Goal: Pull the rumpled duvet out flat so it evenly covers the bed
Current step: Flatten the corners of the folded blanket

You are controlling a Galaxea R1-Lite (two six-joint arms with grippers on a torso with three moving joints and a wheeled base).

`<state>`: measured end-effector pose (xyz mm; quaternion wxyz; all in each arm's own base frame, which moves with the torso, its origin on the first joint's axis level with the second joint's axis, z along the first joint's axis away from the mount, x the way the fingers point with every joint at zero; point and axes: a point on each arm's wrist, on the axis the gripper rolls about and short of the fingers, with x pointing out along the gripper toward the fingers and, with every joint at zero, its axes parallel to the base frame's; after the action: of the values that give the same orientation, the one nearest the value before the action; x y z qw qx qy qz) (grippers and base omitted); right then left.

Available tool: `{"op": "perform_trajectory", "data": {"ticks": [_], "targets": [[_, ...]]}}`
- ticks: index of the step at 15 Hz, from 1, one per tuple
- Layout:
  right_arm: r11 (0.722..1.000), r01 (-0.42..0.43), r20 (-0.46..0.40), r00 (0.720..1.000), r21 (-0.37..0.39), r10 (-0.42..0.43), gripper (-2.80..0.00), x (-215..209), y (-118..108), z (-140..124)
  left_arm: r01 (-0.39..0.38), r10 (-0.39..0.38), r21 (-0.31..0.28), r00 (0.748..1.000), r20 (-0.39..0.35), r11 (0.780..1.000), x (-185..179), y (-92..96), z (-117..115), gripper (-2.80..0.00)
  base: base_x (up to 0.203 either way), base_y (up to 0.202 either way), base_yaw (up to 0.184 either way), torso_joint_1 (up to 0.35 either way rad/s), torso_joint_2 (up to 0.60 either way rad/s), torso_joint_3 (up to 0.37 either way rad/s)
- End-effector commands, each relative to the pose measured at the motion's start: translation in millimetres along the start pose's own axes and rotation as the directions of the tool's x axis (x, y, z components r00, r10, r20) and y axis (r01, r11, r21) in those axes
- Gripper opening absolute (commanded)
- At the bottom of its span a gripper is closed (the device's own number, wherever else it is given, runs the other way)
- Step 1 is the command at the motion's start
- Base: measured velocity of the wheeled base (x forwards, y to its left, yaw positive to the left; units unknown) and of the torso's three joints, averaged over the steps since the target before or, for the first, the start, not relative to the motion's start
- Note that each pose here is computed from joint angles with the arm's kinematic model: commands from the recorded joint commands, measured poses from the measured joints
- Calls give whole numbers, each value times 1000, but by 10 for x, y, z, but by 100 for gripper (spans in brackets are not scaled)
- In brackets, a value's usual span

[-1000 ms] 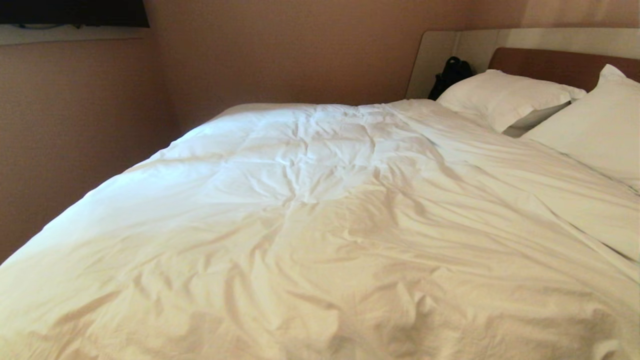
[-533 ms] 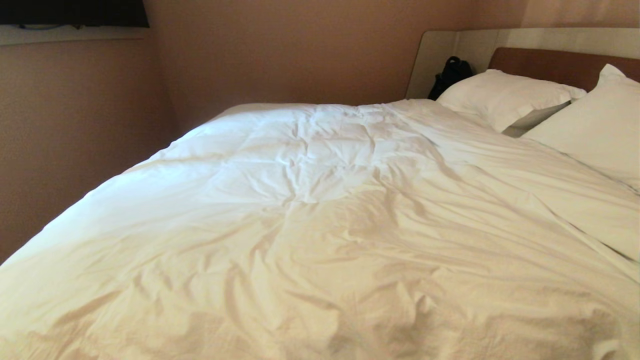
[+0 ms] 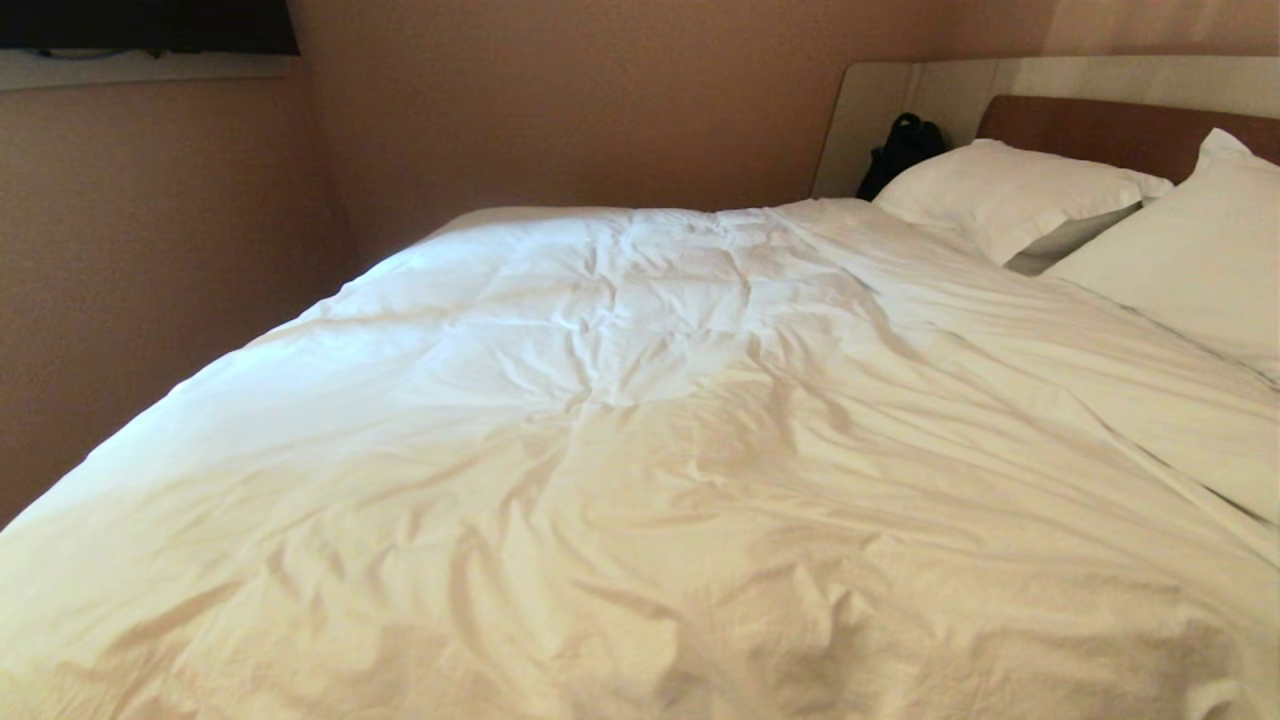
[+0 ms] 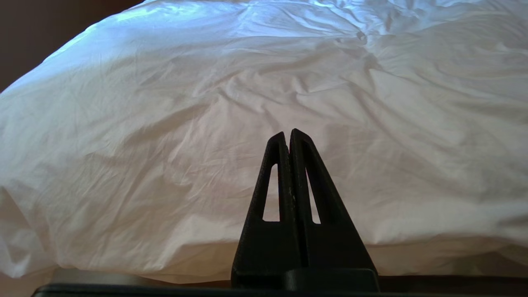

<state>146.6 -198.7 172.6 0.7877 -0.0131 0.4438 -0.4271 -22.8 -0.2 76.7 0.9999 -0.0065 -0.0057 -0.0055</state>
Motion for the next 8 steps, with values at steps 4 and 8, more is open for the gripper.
{"op": "perform_trajectory", "data": {"ticks": [4,8], "targets": [[998,-17,10,1000,-61,18,0,32,56,37,0,0,-1,1000,-1,1000,1,0,1,-280,0,0,0,0,0,0],[996,-18,60,998,-87,23,0,231,185,168,0,0,-1,1000,-1,1000,1,0,1,-280,0,0,0,0,0,0]]}}
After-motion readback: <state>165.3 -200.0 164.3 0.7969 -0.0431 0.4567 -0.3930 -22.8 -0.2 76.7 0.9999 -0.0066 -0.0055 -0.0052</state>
